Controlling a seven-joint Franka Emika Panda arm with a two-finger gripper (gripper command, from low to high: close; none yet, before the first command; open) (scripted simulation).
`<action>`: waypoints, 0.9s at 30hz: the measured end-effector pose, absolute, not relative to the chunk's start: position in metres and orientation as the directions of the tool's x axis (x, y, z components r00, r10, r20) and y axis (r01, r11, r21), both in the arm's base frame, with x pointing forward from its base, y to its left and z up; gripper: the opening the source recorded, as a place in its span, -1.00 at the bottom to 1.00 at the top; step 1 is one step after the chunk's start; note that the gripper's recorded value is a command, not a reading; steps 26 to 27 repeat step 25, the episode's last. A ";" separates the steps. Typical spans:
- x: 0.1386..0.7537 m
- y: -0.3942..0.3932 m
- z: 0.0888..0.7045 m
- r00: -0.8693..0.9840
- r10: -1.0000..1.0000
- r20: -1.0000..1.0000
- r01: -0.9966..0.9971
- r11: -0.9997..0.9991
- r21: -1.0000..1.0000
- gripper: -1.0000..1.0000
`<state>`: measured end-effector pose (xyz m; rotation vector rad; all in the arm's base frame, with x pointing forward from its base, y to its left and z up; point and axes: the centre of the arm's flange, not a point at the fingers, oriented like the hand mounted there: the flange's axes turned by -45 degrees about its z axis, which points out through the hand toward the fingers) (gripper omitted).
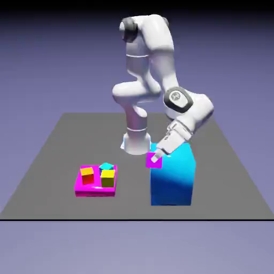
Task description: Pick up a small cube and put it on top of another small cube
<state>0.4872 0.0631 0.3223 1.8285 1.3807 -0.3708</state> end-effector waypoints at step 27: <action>0.408 -0.148 0.228 0.286 0.703 -0.651 0.927 -0.376 0.002 1.00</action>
